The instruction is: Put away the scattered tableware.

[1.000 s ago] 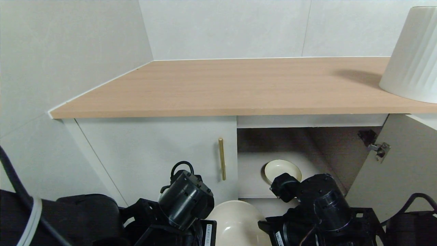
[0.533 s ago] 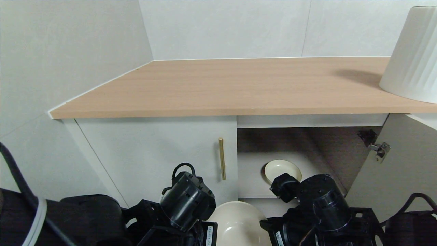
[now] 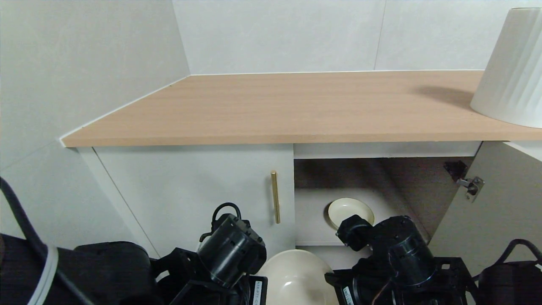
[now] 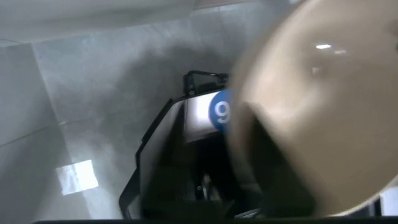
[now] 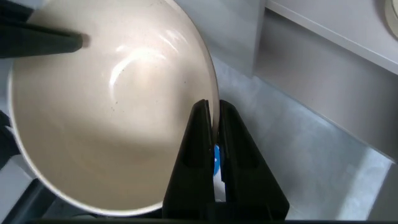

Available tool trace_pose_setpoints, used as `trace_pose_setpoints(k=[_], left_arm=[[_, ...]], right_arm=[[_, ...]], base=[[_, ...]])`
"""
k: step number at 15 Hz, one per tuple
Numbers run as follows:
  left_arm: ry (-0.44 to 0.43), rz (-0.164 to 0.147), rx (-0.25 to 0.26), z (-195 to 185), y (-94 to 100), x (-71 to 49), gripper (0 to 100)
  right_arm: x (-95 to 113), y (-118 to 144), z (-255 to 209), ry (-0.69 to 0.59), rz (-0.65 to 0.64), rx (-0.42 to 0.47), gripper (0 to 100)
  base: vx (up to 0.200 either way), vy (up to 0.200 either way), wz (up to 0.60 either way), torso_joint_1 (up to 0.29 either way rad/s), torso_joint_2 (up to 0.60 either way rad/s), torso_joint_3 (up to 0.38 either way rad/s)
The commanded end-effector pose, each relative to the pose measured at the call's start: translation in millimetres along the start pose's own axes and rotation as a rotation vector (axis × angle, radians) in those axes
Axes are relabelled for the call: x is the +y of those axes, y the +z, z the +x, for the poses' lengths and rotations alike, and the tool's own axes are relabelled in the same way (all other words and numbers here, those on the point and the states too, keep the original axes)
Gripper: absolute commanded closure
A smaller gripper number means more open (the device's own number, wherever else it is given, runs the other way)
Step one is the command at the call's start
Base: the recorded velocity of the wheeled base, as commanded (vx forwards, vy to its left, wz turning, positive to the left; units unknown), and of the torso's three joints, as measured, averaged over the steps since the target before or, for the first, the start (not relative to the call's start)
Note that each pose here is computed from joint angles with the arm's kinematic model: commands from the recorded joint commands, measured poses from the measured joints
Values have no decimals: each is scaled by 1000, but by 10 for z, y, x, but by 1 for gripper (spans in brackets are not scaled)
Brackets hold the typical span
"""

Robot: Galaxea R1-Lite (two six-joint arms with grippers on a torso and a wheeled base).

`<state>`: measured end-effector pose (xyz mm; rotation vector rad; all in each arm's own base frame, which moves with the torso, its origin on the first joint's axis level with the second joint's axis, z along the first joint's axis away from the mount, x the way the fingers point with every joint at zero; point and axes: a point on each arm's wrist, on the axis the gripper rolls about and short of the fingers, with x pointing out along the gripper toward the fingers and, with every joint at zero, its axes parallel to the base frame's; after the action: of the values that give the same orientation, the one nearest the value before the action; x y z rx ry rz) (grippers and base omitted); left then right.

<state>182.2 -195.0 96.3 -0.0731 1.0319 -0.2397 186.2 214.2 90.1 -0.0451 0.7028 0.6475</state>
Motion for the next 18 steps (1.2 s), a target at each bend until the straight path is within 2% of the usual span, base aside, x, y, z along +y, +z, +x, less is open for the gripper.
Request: trace_pose_setpoints(k=[1, 8, 12, 14, 18], left_arm=[[-11, -3, -6, -7, 11, -10, 0], [-14, -4, -9, -17, 17, -12, 0], [-16, -5, -13, -23, 25, -17, 0], [-18, -7, -15, -32, 28, -16, 0], [-19, -7, -16, -40, 29, -15, 0]], right_arm=[[7, 3, 2, 6, -1, -3, 100], [-32, -24, 38, -17, -1, 17, 100], [-321, -65, 281, -230, 31, 103, 100], [-462, -24, 273, -283, 62, 137, 100], [-712, 34, 348, -352, 135, 125, 100]], base=[[0, 0, 0, 0, 0, 0], [0, 0, 0, 0, 0, 0], [0, 0, 0, 0, 0, 0], [0, 0, 0, 0, 0, 0], [0, 0, 0, 0, 0, 0]])
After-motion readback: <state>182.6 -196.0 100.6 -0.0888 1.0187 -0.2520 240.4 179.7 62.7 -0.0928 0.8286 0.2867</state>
